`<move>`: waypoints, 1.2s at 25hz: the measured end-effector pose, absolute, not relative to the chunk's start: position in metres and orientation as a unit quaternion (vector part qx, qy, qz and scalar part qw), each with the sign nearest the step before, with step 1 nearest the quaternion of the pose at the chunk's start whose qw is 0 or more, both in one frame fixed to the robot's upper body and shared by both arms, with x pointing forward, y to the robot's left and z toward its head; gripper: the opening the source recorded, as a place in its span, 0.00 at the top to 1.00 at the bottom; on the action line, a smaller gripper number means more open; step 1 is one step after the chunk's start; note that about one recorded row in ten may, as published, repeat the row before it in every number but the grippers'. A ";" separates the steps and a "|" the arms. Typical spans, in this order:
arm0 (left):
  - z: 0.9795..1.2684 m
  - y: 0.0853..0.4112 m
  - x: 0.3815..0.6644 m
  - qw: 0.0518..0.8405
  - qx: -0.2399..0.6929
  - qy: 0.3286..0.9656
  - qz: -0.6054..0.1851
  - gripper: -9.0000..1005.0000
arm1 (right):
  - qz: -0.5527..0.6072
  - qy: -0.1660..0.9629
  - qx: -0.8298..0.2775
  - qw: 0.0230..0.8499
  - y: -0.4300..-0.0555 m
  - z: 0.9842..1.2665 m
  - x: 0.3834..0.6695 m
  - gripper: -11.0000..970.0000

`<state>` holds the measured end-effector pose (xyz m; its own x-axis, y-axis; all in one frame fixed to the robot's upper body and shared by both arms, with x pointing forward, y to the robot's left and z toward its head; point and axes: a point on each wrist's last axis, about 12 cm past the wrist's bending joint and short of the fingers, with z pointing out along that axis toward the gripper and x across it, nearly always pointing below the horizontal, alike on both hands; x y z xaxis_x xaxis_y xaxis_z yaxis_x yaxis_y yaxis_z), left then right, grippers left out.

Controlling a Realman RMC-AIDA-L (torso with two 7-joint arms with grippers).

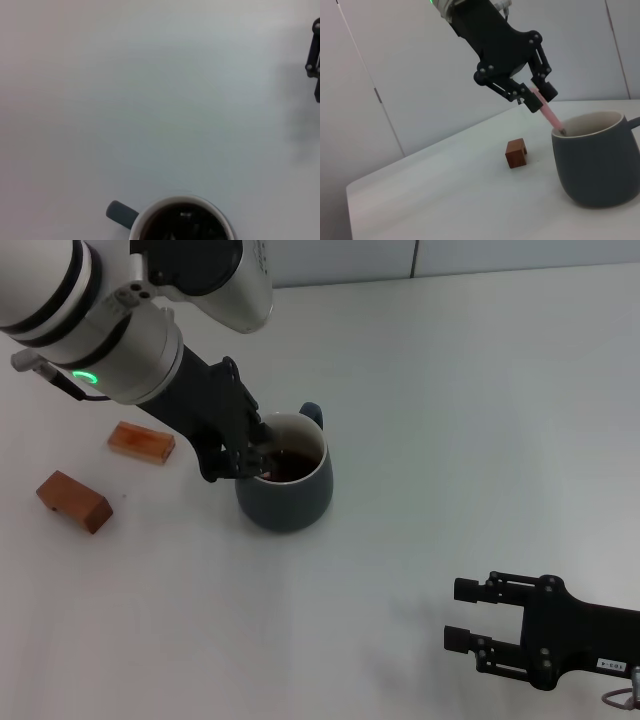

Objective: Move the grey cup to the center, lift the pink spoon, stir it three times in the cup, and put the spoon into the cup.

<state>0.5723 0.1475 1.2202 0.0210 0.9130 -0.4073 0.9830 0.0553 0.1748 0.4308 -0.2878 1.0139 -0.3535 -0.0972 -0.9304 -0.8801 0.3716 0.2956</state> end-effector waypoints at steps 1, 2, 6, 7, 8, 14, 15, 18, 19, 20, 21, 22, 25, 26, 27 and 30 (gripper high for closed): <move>1.220 0.148 0.573 0.214 0.681 0.696 -0.083 0.80 | 0.438 0.697 -0.351 0.448 -0.288 1.014 0.431 0.34; 1.219 0.148 0.573 0.217 0.679 0.697 -0.082 0.80 | 0.438 0.697 -0.351 0.448 -0.288 1.014 0.431 0.34; 1.218 0.149 0.572 0.220 0.676 0.698 -0.086 0.67 | 0.438 0.697 -0.350 0.448 -0.288 1.014 0.430 0.34; 1.220 0.149 0.572 0.227 0.675 0.696 -0.092 0.64 | 0.438 0.697 -0.350 0.448 -0.288 1.014 0.430 0.34; 1.221 0.149 0.572 0.234 0.674 0.694 -0.096 0.61 | 0.438 0.697 -0.350 0.448 -0.288 1.014 0.430 0.34; 1.247 0.182 0.578 0.418 0.576 0.668 -0.218 0.36 | 0.438 0.697 -0.350 0.448 -0.288 1.014 0.431 0.34; 1.249 0.197 0.580 0.460 0.538 0.660 -0.252 0.35 | 0.438 0.697 -0.350 0.448 -0.288 1.014 0.431 0.34; 1.243 0.239 0.582 0.540 0.435 0.642 -0.327 0.31 | 0.437 0.697 -0.348 0.449 -0.288 1.014 0.430 0.34; 1.238 0.254 0.581 0.556 0.404 0.638 -0.348 0.30 | 0.436 0.697 -0.347 0.450 -0.289 1.014 0.430 0.34; 1.233 0.267 0.579 0.566 0.380 0.635 -0.363 0.29 | 0.435 0.698 -0.347 0.451 -0.289 1.014 0.430 0.34; 1.227 0.278 0.577 0.572 0.363 0.633 -0.375 0.28 | 0.435 0.698 -0.346 0.452 -0.289 1.014 0.429 0.34; 1.220 0.288 0.574 0.569 0.352 0.638 -0.381 0.27 | 0.433 0.698 -0.346 0.452 -0.289 1.013 0.429 0.34; 1.193 0.317 0.560 0.542 0.335 0.660 -0.398 0.24 | 0.431 0.700 -0.345 0.454 -0.290 1.013 0.430 0.34; 1.193 0.317 0.560 0.542 0.335 0.660 -0.398 0.24 | 0.430 0.700 -0.345 0.454 -0.290 1.013 0.430 0.34; 1.183 0.327 0.553 0.533 0.331 0.668 -0.400 0.24 | 0.429 0.700 -0.345 0.454 -0.290 1.013 0.430 0.34; 1.160 0.348 0.532 0.517 0.323 0.691 -0.389 0.24 | 0.428 0.701 -0.346 0.454 -0.290 1.012 0.430 0.34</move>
